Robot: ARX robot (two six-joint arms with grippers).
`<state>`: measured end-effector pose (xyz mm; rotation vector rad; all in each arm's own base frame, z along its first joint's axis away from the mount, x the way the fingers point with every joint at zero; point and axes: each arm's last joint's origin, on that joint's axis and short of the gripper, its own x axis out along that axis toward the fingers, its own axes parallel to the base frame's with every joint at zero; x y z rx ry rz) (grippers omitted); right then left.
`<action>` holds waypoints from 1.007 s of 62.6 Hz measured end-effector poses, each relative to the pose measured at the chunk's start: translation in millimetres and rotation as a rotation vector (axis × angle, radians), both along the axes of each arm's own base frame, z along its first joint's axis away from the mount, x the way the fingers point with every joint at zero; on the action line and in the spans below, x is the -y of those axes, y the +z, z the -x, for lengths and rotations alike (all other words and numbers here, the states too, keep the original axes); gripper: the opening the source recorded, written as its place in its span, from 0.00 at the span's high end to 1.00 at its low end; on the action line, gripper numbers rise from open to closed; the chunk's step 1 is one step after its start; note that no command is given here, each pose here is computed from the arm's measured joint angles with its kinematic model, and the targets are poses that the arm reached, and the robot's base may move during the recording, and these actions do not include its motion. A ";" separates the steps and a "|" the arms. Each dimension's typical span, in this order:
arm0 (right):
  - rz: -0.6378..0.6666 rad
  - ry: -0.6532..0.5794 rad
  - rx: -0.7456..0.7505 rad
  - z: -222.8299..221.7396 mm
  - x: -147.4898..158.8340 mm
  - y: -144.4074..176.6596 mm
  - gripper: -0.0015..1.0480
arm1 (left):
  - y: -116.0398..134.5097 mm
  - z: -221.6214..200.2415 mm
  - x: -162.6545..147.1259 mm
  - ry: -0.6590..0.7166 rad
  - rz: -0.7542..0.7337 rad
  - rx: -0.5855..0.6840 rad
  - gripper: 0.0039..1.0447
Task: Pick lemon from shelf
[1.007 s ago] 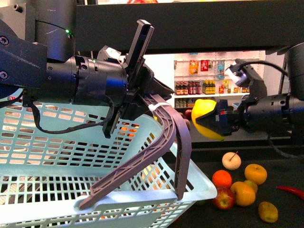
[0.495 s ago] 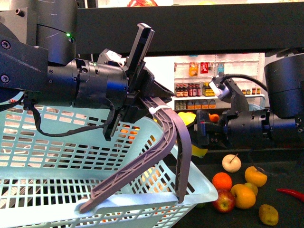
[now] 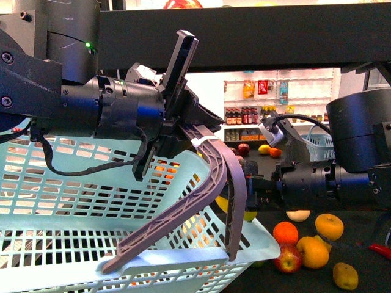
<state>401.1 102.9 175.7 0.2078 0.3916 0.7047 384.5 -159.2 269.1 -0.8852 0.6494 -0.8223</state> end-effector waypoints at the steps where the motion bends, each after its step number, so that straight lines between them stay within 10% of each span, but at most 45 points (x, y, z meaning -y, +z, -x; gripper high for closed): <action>1: 0.003 -0.001 -0.006 0.4 -0.9 -0.6 0.39 | 0.0 0.0 0.0 0.000 0.000 0.000 0.94; 19: 0.007 -0.008 0.003 0.3 -0.6 -0.5 0.06 | 0.0 0.1 0.1 -0.004 0.001 -0.001 0.94; 48: 0.084 -0.362 0.102 -43.0 83.8 40.6 0.07 | -0.3 -0.4 0.1 0.004 -0.001 -0.001 0.94; 63: 0.341 -0.552 -0.112 -58.7 139.9 -33.1 0.07 | -0.3 -0.3 0.1 0.000 0.000 -0.002 0.94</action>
